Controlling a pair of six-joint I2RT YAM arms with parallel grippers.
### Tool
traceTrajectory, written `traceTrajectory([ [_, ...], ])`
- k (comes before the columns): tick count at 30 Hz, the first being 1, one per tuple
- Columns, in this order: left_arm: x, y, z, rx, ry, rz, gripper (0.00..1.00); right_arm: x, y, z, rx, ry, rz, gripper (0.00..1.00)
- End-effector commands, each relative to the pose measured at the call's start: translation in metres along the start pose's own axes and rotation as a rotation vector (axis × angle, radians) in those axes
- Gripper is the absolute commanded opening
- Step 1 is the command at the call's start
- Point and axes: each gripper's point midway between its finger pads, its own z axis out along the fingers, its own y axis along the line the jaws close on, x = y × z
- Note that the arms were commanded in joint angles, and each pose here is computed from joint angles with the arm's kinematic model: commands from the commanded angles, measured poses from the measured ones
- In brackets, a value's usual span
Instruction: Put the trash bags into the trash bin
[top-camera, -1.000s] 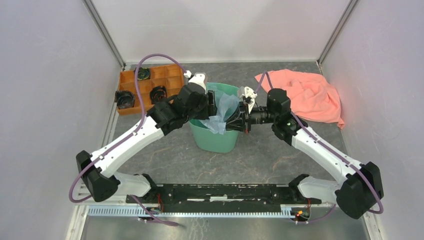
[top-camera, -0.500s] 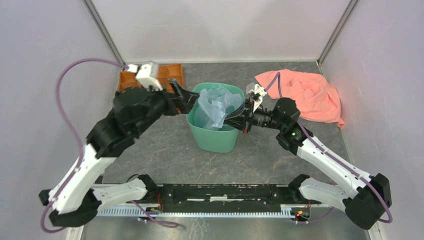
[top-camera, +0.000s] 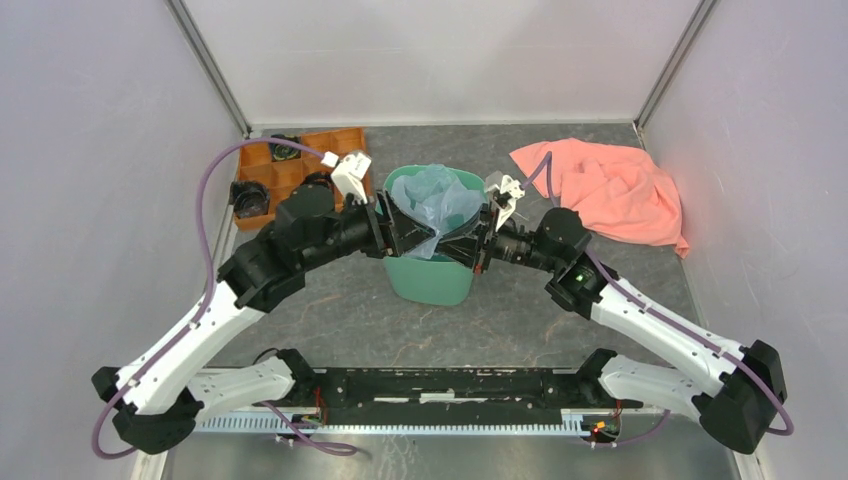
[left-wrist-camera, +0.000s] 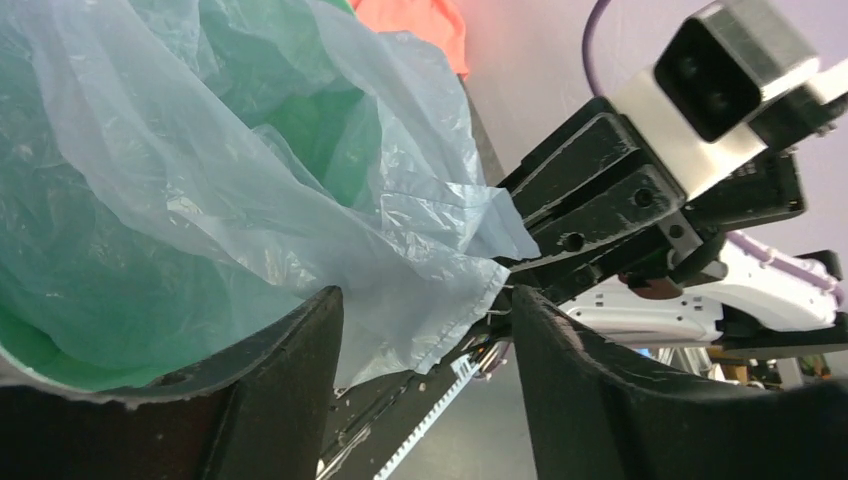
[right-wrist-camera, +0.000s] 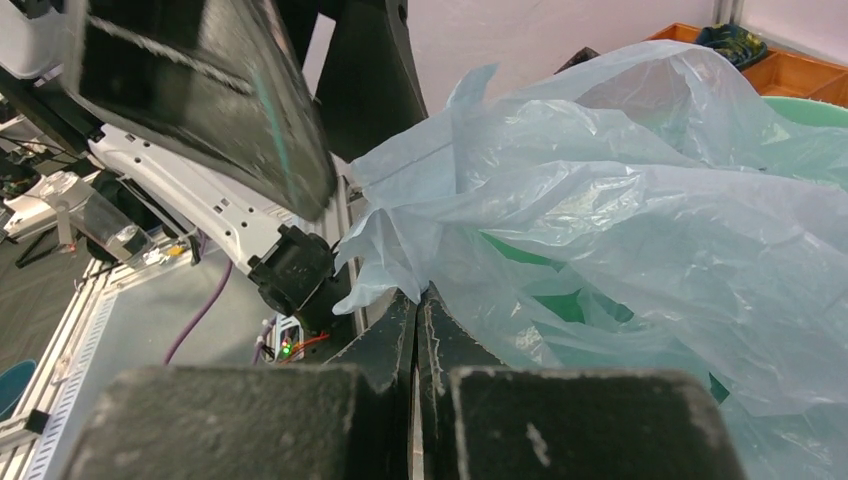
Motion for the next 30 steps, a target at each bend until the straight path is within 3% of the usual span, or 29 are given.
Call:
traceTrajectory([
  [1,-0.001,-0.015,0.003,0.067,0.012,-0.037,0.65,-0.013,0.000,0.001,0.029,-0.068,-0.014,0.01],
  [3,0.003,-0.011,0.006,0.054,0.025,-0.041,0.59,-0.015,-0.003,0.001,0.044,-0.076,-0.015,0.01],
  [8,0.008,-0.005,0.009,0.037,0.036,-0.044,0.62,-0.020,-0.004,0.001,0.055,-0.097,-0.013,0.03],
  [19,0.006,0.004,0.014,-0.008,0.023,-0.032,0.18,-0.017,-0.003,0.002,0.058,-0.087,-0.002,0.12],
  [22,0.002,0.010,0.012,-0.046,0.007,-0.019,0.03,-0.015,-0.006,0.000,0.084,-0.056,-0.018,0.28],
  [24,0.000,0.016,0.010,-0.077,-0.003,-0.004,0.02,-0.010,-0.016,-0.003,0.144,-0.007,-0.036,0.47],
  [26,-0.001,0.018,0.006,-0.089,-0.007,0.010,0.02,-0.005,-0.024,-0.007,0.194,0.049,-0.051,0.59],
  [30,-0.001,0.021,0.002,-0.102,-0.010,0.026,0.02,-0.014,-0.029,-0.019,0.276,0.088,-0.080,0.75],
])
